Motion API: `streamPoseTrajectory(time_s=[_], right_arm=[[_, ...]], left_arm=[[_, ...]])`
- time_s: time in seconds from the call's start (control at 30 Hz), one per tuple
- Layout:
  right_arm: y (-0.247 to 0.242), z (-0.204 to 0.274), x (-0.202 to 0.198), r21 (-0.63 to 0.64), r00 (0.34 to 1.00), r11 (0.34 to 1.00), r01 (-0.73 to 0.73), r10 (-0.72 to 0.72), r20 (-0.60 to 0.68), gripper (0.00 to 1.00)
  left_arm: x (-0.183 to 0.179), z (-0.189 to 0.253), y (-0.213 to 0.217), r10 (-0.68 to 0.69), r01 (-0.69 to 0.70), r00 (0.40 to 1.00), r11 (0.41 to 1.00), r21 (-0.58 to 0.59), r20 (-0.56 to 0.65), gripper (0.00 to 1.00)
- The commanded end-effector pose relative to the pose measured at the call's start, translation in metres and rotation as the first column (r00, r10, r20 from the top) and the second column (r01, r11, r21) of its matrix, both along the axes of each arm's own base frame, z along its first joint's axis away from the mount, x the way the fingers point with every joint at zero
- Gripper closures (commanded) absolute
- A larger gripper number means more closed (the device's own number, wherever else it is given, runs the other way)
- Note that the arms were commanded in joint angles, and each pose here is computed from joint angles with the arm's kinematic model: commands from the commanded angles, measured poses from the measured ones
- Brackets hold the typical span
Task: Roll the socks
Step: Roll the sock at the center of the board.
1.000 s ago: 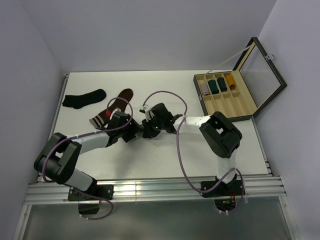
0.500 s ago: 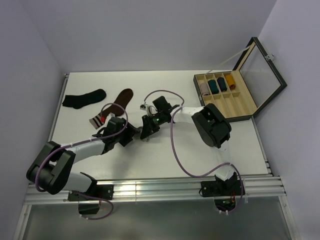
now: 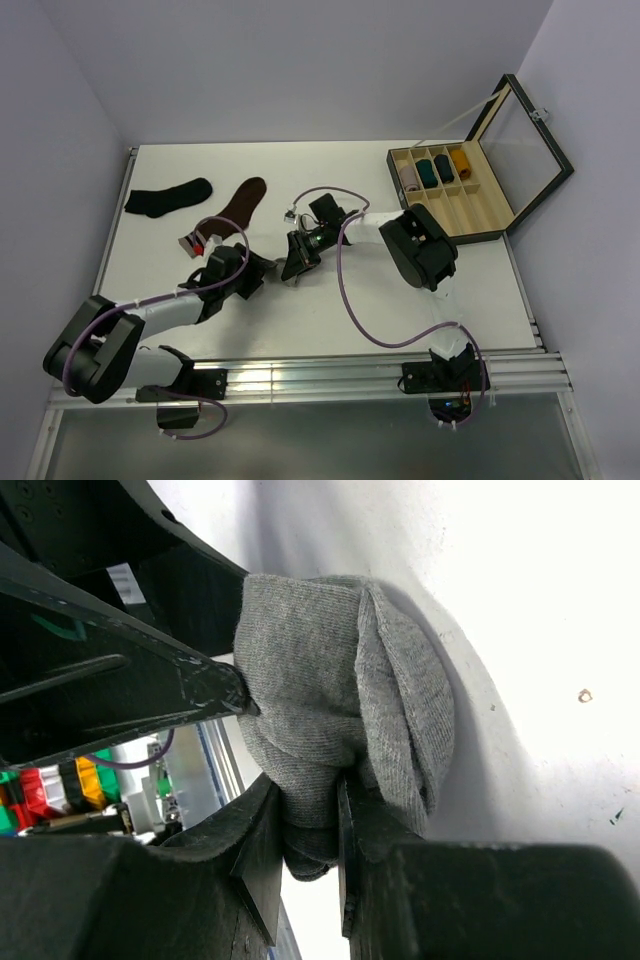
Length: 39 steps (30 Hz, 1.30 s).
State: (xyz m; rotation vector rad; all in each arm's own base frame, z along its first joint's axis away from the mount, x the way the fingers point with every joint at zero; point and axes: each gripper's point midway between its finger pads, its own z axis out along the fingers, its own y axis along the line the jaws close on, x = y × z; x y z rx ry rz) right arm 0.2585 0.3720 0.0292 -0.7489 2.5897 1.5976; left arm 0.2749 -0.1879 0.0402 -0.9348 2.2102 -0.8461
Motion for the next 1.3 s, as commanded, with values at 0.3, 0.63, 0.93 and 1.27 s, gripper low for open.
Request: streamPoseTrajectory(time_s=[0.3, 0.63, 0.93, 1.27], right_arm=[[-0.026, -0.060, -0.024, -0.210, 0.984, 0.976, 0.060, -0.094, -0.153, 0.98], [-0.034, -0.011, -0.003, -0.191, 0.972, 0.969, 0.157, -0.117, 0.206, 0.56], [-0.050, 0.037, 0.024, -0.188, 0.727, 0.911, 0.366, -0.154, 0.669, 0.40], [-0.020, 0.073, 0.005, -0.097, 0.436, 0.943, 0.318, -0.055, 0.898, 0.36]], left_arm=[[-0.015, -0.041, -0.010, -0.027, 0.036, 0.991, 0.997, 0.072, -0.134, 0.54], [-0.022, -0.059, -0.006, -0.048, 0.095, 0.967, 0.980, 0.177, -0.250, 0.98], [-0.020, -0.053, -0.007, -0.092, 0.156, 0.959, 0.961, 0.228, -0.269, 1.00], [-0.017, -0.051, -0.014, -0.123, 0.186, 0.954, 0.958, 0.217, -0.275, 1.00]])
